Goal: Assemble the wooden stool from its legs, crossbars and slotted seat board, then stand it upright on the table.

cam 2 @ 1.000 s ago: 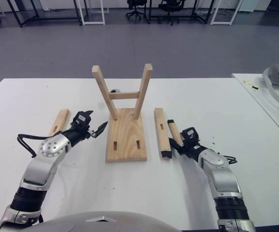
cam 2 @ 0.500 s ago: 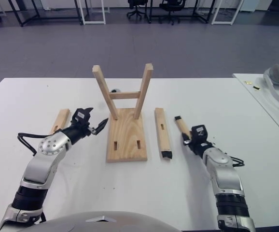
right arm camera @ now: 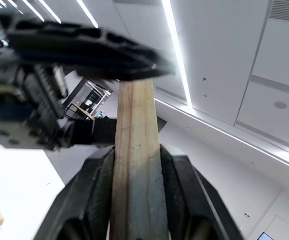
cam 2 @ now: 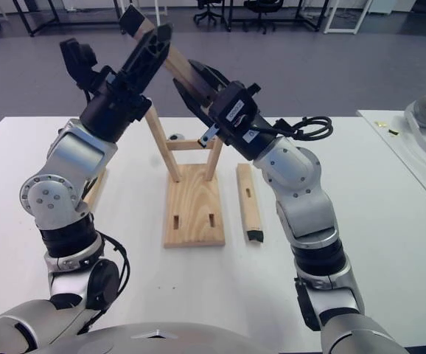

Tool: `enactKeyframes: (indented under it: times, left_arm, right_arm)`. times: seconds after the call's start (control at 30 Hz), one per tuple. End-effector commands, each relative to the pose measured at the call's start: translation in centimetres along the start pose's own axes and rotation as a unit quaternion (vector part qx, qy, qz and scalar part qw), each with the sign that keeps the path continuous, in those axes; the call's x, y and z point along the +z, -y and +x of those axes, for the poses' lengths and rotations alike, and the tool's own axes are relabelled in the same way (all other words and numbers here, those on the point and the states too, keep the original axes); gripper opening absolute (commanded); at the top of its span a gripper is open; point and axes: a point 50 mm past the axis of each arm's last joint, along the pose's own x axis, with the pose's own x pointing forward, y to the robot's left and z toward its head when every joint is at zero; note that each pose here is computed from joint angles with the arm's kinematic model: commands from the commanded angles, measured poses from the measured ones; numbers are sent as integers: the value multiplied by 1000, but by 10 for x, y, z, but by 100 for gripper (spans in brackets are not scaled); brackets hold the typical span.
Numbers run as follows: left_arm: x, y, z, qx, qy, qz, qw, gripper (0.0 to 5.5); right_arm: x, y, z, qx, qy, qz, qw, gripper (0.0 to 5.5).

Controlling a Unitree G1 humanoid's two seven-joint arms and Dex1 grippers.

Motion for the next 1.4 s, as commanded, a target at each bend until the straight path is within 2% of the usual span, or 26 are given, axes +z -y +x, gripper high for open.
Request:
enactKeyframes:
  times: [0.03,0.27,0.5,0.67,0.73,0.87,0.93,1.0,1.07,1.2,1.3,1.4]
  left_arm:
    - [10,8,-4,-3,13,8,1000,299]
    - [2,4,-8,18,-15,15,1000,184]
    - [-3,-2,-11,35,-36,34,998,66]
    - [2,-1,-14,30,-28,44,998,49]
    - [14,1,-18,27,-14,66,997,41]
    - [74,-18,-56,108,20,194,975,40]
    - [110,-42,-92,193,32,260,946,40]
    - [126,-73,-134,278,20,290,916,40]
    - [117,-100,-163,330,-9,283,900,40]
    - [83,-139,-197,388,-73,267,879,40]
    - [66,-148,-215,420,-98,273,860,40]
    - [62,-143,-225,445,-94,281,845,40]
  right_arm:
    - [-12,-1,-8,21,-31,-18,999,131]
    - [-17,-1,-13,41,-38,-18,998,131]
    - [-11,1,-13,35,-22,32,999,131]
    - [-12,2,-15,35,-30,67,997,131]
    - [-21,-4,-18,47,-58,76,994,190]
    - [-40,-4,-35,26,-118,78,990,269]
    - [-49,2,-47,-11,-142,80,986,311]
    - [-59,7,-59,-48,-164,87,981,339]
    - [-72,4,-73,-63,-190,95,975,339]
    - [-96,-12,-94,-69,-235,114,963,339]
    - [-107,-21,-103,-69,-252,121,958,339]
    - [-113,-31,-107,-66,-263,124,955,339]
